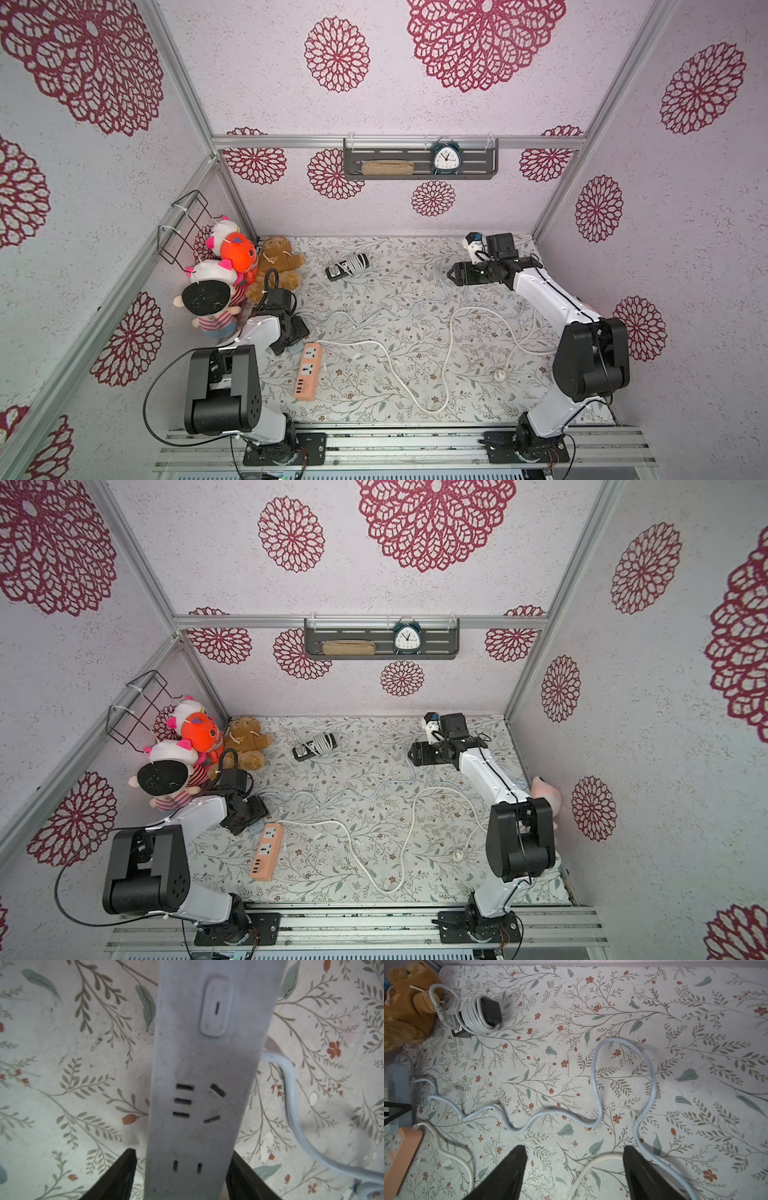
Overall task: Unwrap the cord wrapped around the power strip
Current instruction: Place the power strip at the center of the board, then move the power cord to the center of the board.
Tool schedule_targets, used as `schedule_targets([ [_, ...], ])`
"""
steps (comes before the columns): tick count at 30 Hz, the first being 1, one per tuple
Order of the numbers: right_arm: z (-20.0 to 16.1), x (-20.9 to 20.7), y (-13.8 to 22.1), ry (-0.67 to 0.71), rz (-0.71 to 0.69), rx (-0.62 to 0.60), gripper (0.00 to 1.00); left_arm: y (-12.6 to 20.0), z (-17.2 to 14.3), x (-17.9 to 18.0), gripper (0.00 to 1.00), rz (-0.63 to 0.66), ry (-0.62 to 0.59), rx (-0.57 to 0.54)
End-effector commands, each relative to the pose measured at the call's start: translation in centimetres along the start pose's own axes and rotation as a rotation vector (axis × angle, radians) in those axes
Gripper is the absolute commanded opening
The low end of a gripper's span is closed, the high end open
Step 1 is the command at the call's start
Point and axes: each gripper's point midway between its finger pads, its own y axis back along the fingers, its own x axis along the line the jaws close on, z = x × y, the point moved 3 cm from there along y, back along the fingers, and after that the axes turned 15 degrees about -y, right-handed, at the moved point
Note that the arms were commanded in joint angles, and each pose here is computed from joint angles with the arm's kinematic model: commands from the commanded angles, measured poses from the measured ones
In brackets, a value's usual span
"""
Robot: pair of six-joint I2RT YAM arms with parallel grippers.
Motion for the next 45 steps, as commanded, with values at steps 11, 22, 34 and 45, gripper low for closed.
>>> schedule_targets([
  [11,4.0,-7.6,-1.8,-0.137,-0.302,-0.011,0.54,8.7,6.1,-2.3,0.80,0.051,-0.157,-0.184],
  [22,8.7,-3.3,-13.0,0.025,-0.327,-0.065,0.77,11.4,10.8,-8.8,0.81,-0.090,-0.301,-0.312],
  [34,3.1,-3.8,-17.0,0.014,-0.343,0.103,0.77,12.5,13.8,-10.9,0.82,-0.087,-0.354,-0.360],
  [45,-4.3,1.6,-14.0,-0.038,-0.222,0.190,0.73,11.4,14.1,-11.6,0.81,-0.086,-0.356,-0.343],
])
